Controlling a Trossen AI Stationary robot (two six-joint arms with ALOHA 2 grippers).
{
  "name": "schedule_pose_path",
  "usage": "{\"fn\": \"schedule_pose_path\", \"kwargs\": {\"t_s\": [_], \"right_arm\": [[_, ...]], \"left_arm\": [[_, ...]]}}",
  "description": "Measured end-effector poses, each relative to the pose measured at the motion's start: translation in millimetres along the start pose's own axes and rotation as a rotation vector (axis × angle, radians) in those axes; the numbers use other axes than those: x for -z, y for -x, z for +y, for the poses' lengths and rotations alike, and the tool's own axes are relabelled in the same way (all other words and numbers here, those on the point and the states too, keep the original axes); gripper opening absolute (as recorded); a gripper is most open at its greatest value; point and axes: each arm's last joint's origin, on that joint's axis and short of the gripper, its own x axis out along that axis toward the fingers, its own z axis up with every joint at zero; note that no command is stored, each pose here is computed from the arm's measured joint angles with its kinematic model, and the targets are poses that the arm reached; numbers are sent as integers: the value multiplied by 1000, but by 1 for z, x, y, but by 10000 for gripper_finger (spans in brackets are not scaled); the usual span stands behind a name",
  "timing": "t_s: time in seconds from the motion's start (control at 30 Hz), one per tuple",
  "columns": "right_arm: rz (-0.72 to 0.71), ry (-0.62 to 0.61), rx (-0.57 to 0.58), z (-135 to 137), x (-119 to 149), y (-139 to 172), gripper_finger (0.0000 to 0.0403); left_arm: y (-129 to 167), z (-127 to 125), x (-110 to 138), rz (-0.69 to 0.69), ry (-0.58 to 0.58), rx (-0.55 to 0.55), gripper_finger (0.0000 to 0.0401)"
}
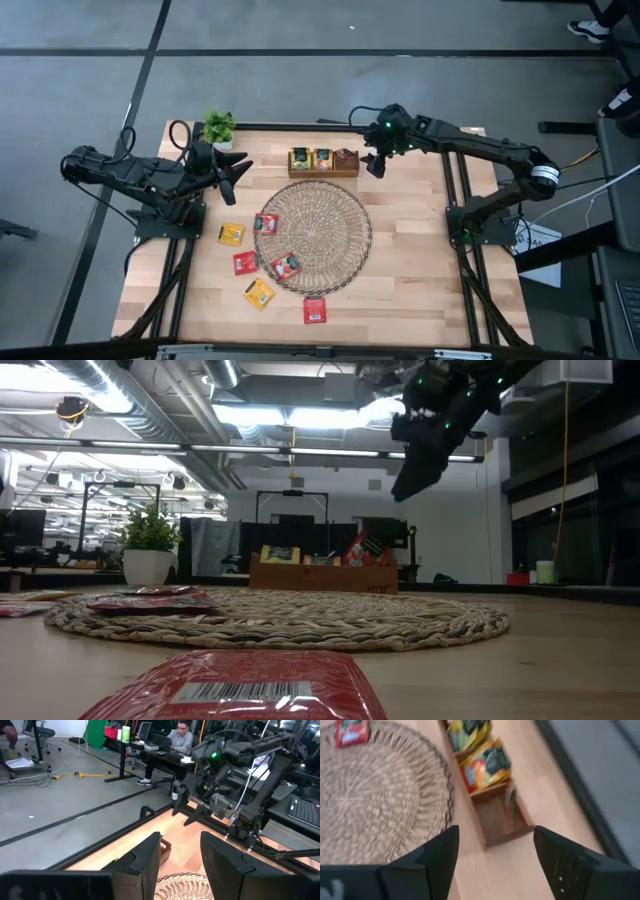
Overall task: Pick & Place Tea
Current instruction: Put the red tea bag into the right of the wooden organizer
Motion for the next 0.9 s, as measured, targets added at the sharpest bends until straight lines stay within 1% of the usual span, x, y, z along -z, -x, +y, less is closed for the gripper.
{"fn": "schedule_pose_path", "kwargs": {"t_s": [0.07,0.17,0.27,0.43,0.57,0.9], "right_arm": [[6,14,-31,-6,1,-7,262],[-26,44,-36,-15,0,-15,261],[-8,73,-33,-20,2,-25,255],[33,112,-52,-22,6,-42,249],[23,115,-63,-24,6,-53,248],[10,107,-46,-29,8,-76,248]], "left_arm": [[0,0,0,-2,10,-4,136],[0,1,0,-8,15,-16,136],[0,1,0,-8,15,-18,136],[0,1,-1,-21,15,-45,136],[0,1,-1,-23,15,-48,136],[0,2,-1,-40,15,-85,136]]}}
